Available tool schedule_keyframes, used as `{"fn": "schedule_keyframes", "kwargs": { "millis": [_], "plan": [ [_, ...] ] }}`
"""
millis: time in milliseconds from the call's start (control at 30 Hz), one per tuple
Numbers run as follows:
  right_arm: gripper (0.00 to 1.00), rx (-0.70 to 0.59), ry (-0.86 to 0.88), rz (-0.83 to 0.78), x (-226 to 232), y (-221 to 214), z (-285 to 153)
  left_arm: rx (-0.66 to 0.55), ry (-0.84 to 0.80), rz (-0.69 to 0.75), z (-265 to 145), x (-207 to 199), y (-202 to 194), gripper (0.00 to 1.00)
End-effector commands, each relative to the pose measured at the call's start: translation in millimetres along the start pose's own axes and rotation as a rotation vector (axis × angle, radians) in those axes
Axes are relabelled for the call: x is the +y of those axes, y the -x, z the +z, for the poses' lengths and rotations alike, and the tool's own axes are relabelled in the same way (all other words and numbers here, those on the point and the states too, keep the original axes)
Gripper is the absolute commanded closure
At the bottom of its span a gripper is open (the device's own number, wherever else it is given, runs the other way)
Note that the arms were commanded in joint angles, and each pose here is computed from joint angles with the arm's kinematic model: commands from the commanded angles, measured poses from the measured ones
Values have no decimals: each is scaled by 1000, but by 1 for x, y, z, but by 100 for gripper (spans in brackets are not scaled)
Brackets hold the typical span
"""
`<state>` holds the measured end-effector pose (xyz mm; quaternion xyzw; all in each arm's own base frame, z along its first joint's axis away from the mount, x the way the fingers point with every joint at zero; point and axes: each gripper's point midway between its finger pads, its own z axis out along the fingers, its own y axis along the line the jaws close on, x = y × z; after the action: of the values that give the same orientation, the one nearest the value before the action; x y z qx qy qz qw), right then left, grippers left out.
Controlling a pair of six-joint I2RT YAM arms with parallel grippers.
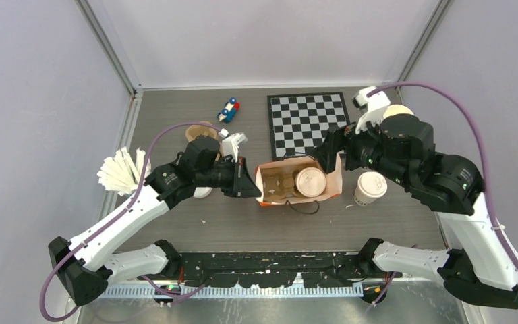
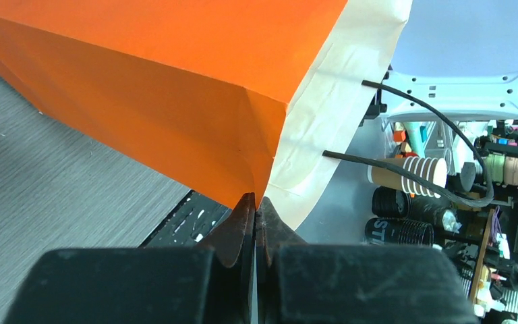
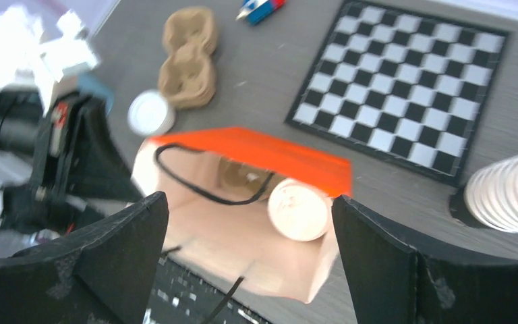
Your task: Pack the takeout coffee
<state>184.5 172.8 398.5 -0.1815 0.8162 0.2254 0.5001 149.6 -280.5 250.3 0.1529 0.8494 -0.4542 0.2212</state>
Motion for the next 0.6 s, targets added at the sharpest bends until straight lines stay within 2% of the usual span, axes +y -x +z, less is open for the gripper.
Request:
{"fn": "schedule_keyframes", "kwargs": {
  "millis": [0,200,333,567],
  "plan": [
    [4,-171,-296,111,-48,39,-13,-10,-26,67,-5,-6,4,100],
    [5,-106,-485,127,-78,21,-10,1,-5,107,-10,-4,3,100],
    [5,-120,-638,125,-112,0,-16,-2,-10,116,-11,-5,4,100],
    [5,-145,-766,286,-150,-52,-10,13,-18,130,-16,-7,0,100]
  ]
}}
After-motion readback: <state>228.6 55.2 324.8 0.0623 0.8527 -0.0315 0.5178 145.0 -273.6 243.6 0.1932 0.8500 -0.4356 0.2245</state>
